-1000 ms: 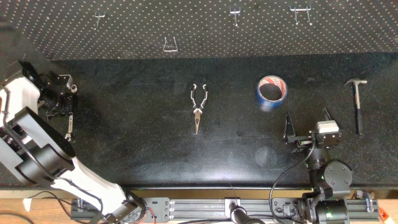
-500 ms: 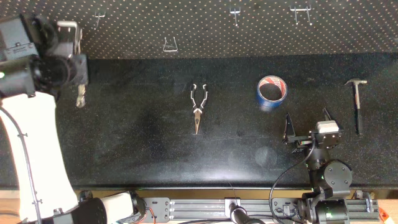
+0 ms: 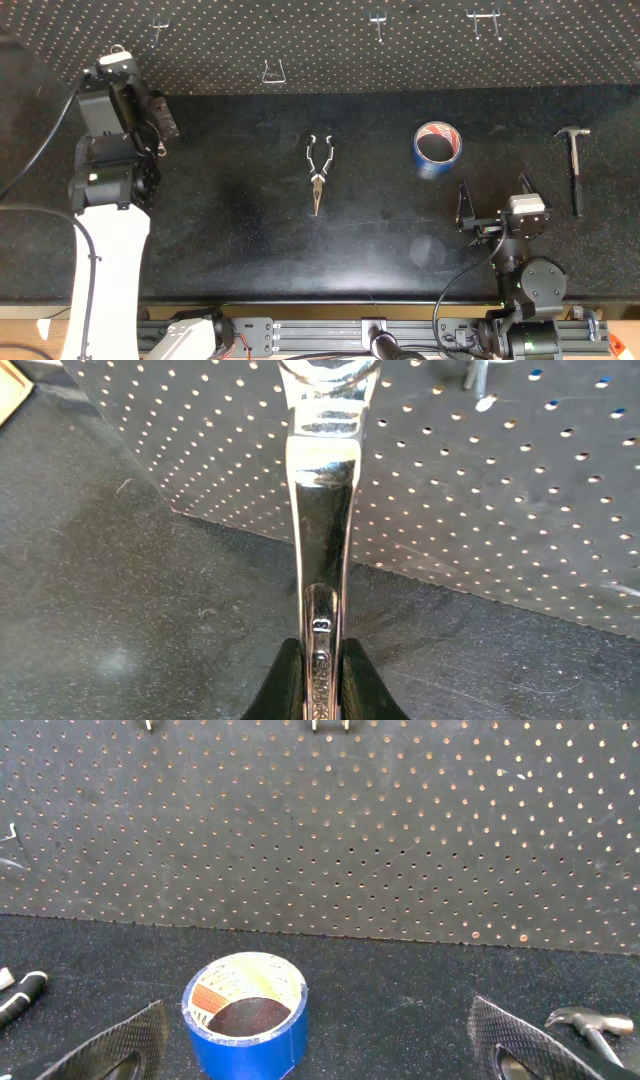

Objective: Place Tools Onto Pegboard

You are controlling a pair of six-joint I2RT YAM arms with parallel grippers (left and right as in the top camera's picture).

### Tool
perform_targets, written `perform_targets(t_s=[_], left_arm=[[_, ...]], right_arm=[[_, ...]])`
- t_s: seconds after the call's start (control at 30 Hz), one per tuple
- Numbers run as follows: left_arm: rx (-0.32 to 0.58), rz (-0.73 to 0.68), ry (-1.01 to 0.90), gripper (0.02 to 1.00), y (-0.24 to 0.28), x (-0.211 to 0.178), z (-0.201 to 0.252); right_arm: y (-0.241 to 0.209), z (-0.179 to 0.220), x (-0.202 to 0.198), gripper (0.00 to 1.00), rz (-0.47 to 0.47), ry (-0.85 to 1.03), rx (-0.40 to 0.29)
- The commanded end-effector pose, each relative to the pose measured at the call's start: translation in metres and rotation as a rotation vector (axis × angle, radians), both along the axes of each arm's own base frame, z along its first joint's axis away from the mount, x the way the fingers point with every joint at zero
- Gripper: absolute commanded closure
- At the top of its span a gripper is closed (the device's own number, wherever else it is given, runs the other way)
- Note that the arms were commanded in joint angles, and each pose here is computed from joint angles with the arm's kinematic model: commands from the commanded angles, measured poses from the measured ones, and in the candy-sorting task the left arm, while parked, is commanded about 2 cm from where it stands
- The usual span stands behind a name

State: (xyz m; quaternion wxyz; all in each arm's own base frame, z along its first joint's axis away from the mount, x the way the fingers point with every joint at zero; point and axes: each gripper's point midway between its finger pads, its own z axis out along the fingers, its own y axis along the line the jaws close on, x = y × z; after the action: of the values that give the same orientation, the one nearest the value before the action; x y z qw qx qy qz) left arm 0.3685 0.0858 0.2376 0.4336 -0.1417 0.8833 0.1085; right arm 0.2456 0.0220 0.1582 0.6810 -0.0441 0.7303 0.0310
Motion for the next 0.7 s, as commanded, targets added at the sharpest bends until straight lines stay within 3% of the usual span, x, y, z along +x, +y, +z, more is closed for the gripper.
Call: perform_targets(t_s=[0.03, 0.1, 0.17, 0.3, 0.7], left_arm=[[-0.071, -0.070, -0.023, 0.989, -0.016, 0.010, -0.002], [-0.072, -0.070, -0.009, 0.987, -0.016, 0.012, -0.007], [-0.023, -0.249, 0.045, 0.989, -0.033, 0.015, -0.020], [0.024, -0.238, 0.064, 0.987, -0.026, 0.018, -0.027], [0.042, -0.218, 0.056, 0.987, -0.019, 0.041, -0.043]], right_arm=[[0.001, -0.001, 0.000, 0.025, 0.003, -0.003, -0.010], [0.001, -0.001, 0.000, 0.025, 0.003, -0.003, -0.010], [0.001, -0.001, 0.000, 0.025, 0.003, -0.003, -0.010], [0.001, -0.001, 0.000, 0.025, 0.003, -0.003, -0.010], [0.001, -0.001, 0.000, 0.025, 0.003, -0.003, -0.010]])
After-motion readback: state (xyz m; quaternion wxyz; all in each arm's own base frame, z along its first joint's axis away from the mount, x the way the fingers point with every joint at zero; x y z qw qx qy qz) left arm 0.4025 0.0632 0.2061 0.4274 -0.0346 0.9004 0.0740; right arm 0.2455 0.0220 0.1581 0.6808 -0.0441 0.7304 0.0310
